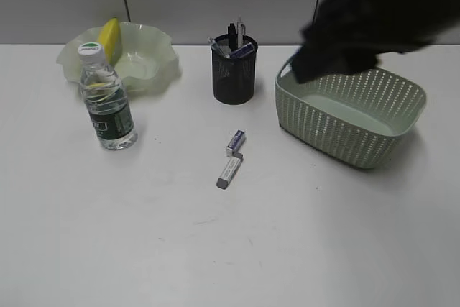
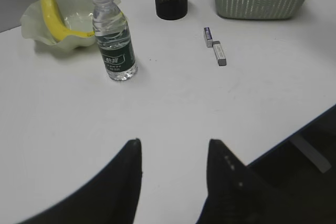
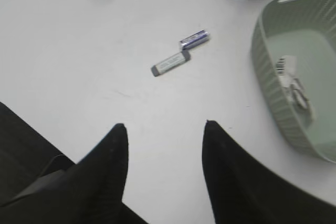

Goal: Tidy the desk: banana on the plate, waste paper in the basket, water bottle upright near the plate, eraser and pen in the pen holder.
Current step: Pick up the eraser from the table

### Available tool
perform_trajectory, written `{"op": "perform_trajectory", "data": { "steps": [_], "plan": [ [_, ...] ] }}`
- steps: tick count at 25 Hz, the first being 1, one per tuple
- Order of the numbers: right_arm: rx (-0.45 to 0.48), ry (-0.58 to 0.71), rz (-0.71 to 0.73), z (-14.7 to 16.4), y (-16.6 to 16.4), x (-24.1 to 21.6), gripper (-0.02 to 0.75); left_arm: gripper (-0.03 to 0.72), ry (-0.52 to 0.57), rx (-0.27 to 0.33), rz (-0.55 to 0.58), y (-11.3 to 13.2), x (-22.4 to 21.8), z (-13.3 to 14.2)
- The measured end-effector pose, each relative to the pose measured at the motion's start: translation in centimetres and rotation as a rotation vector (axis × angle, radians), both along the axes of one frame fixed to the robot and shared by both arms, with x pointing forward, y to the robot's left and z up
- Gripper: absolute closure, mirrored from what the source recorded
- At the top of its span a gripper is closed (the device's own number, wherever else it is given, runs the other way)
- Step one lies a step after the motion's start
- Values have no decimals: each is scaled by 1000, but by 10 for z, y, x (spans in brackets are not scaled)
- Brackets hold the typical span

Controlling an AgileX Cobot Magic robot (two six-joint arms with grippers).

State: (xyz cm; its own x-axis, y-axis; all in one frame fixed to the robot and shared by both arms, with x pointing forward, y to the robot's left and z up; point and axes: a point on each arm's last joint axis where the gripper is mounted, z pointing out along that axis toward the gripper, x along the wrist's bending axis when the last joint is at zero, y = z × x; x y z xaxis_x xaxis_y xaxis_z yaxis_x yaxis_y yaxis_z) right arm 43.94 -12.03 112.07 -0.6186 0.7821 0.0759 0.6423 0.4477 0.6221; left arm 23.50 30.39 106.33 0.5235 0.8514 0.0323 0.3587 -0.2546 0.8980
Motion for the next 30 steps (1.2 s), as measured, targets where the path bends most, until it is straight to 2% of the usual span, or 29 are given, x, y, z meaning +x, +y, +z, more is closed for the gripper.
{"op": "perform_trajectory", "data": {
  "steps": [1,5,10,14,17,24,27,28,30],
  "plan": [
    [19,53,-33,0,14,14,351,379,-3,-2,0,0,-1,0],
    [-25,333,-253,-41,62,67,332,379,-26,-15,0,3,-4,0],
    [-137,526,-414,-117,103,113,272,379,-26,-15,0,3,-4,0],
    [-207,611,-516,-173,118,132,232,379,-26,-15,0,3,-4,0],
    [-232,650,-574,-204,125,139,227,379,-26,-15,0,3,-4,0],
    [-227,665,-631,-239,130,153,232,379,-26,-15,0,3,-4,0],
    [-235,679,-657,-247,128,155,272,379,-26,-15,0,3,-4,0],
    [-233,680,-662,-247,126,156,314,379,-26,-15,0,3,-4,0],
    [-235,684,-671,-247,124,158,465,379,-26,-15,0,3,-4,0]
  ]
}}
